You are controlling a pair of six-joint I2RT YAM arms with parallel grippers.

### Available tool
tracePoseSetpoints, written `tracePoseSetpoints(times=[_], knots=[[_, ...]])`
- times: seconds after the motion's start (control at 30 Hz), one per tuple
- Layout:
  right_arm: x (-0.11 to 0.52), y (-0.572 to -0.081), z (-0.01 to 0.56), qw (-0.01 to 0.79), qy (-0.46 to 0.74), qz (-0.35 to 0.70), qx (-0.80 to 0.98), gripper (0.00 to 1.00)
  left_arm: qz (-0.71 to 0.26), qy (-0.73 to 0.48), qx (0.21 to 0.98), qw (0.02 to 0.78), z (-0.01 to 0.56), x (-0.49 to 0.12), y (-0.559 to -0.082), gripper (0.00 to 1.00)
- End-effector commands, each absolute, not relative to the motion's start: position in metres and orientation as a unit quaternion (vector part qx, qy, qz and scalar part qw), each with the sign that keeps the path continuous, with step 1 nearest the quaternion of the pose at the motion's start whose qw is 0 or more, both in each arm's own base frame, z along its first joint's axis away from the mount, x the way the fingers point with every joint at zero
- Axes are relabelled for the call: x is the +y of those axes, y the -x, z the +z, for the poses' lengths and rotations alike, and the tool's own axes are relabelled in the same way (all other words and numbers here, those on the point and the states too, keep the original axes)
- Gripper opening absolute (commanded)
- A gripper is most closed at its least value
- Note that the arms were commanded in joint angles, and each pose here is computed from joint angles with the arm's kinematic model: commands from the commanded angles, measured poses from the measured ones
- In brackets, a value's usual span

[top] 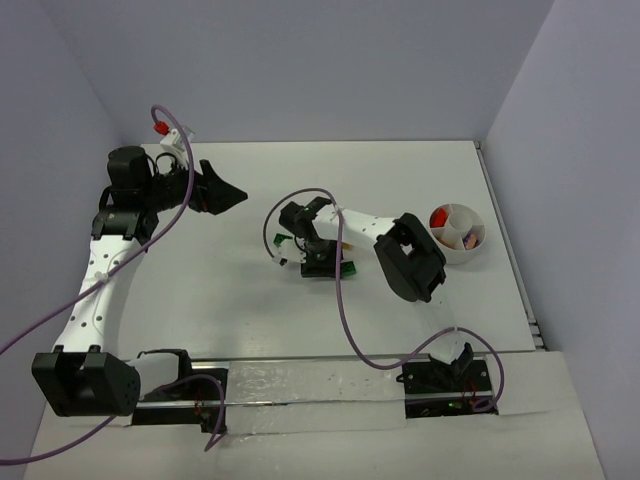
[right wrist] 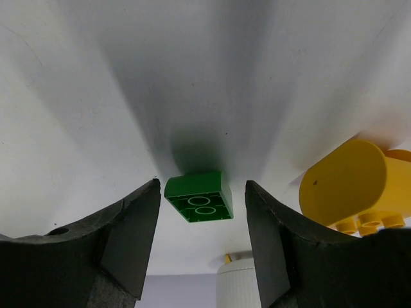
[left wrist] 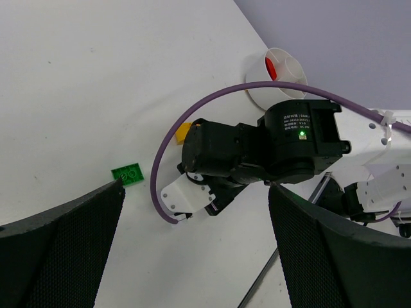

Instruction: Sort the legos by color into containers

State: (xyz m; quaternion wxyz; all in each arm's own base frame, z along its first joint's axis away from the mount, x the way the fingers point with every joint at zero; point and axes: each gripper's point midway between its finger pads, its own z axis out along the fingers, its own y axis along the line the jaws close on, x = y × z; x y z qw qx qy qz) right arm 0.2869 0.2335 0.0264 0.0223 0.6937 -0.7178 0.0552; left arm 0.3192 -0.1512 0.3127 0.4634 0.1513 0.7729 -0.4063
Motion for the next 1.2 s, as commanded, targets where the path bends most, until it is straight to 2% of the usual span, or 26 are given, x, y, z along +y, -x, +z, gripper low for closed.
tracePoseSetpoints(times=[0.0,0.2,0.4,0.7,0.83,1.0,1.1,1.13,1.17], knots=[[0.232,-0.293,0.035,0.023,-0.699,0.082,-0.71,0.62,-0.406,-0.169,0.756,0.485,0.333,-0.151,-0.317,0.99],[0.227,-0.287,0.029,0.036,-0.708,0.091,-0.7,0.58,-0.409,-0.167,0.755,0.485,0.333,-0.152,-0.32,0.99],[0.227,-0.285,0.029,0.04,-0.709,0.086,-0.699,0.47,-0.408,-0.168,0.754,0.486,0.335,-0.152,-0.321,0.99],[0.222,-0.283,0.028,0.056,-0.708,0.093,-0.698,0.55,-0.411,-0.164,0.756,0.483,0.334,-0.152,-0.324,0.99],[0.224,-0.288,0.03,0.055,-0.709,0.099,-0.696,0.5,-0.412,-0.164,0.754,0.484,0.335,-0.152,-0.324,0.99],[0.223,-0.293,0.029,0.058,-0.708,0.113,-0.695,0.49,-0.412,-0.164,0.755,0.484,0.335,-0.152,-0.324,0.99],[0.222,-0.294,0.029,0.059,-0.709,0.119,-0.693,0.39,-0.41,-0.165,0.754,0.486,0.335,-0.152,-0.323,0.99],[0.223,-0.294,0.03,0.057,-0.708,0.118,-0.693,0.33,-0.409,-0.164,0.755,0.486,0.335,-0.152,-0.324,0.99],[0.225,-0.295,0.033,0.05,-0.707,0.116,-0.695,0.2,-0.409,-0.164,0.755,0.486,0.335,-0.152,-0.324,0.99]])
